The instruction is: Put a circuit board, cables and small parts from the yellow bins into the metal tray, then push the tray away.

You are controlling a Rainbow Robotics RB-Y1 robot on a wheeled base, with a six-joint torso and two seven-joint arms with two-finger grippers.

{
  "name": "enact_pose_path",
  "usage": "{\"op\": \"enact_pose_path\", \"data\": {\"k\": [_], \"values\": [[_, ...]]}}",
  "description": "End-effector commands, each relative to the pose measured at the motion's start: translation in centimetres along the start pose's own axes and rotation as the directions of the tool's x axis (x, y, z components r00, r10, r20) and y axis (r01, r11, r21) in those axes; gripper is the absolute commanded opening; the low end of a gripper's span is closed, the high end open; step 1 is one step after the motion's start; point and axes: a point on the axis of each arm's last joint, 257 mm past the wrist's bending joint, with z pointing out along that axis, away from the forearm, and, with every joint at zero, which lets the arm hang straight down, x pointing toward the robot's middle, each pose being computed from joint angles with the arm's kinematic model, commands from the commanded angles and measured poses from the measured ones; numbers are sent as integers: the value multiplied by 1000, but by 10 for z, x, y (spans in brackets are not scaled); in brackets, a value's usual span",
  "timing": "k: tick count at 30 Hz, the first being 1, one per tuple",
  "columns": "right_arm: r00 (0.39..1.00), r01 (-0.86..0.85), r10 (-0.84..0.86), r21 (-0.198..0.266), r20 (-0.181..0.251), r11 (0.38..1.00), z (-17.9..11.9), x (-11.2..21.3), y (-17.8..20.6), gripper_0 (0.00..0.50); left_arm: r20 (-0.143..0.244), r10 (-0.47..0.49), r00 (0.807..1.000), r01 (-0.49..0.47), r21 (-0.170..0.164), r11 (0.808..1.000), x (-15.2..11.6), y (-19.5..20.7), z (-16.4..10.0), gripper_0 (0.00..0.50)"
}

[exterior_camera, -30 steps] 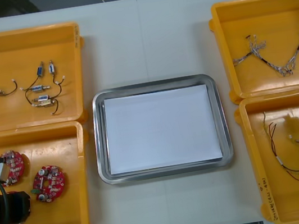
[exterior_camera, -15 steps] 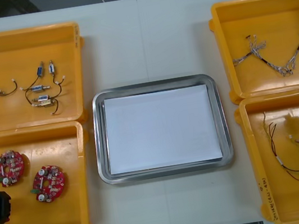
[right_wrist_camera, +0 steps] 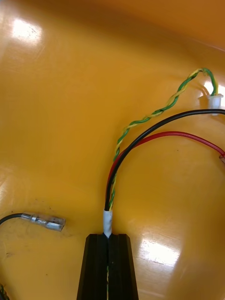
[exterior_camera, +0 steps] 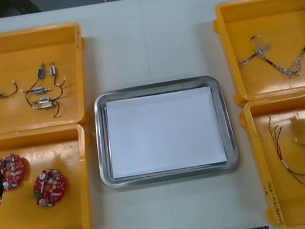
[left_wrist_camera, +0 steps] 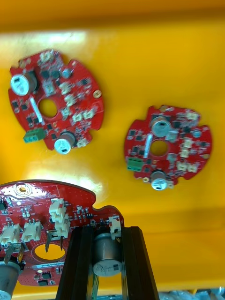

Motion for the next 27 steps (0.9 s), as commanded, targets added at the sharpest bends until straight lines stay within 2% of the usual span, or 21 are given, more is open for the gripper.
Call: {"op": "enact_pose_path", "data": {"k": [1,5,9,17,22,27], "values": [[999,42,-42,15,9,999,-19,-14,-10,0,55,131,990,-130,-26,991,-33,-6,-37,0],[999,54,-54,15,2,998,-38,-22,-12,0,95,184,978,-184,-5,983,-55,-31,-46,2],[997,78,-78,29,1,997,-65,-32,-16,0,100,188,977,-191,18,981,-65,-58,-45,1],[993,119,-119,49,-4,992,-110,-46,-15,0,101,246,964,-250,36,967,-80,-112,-44,1],[986,169,-168,58,-25,984,-144,-56,-7,0,112,317,942,-325,61,944,-85,-154,-46,1],[977,211,-209,67,-44,975,-173,-62,3,0,114,394,912,-405,100,909,-80,-195,-43,1]]}}
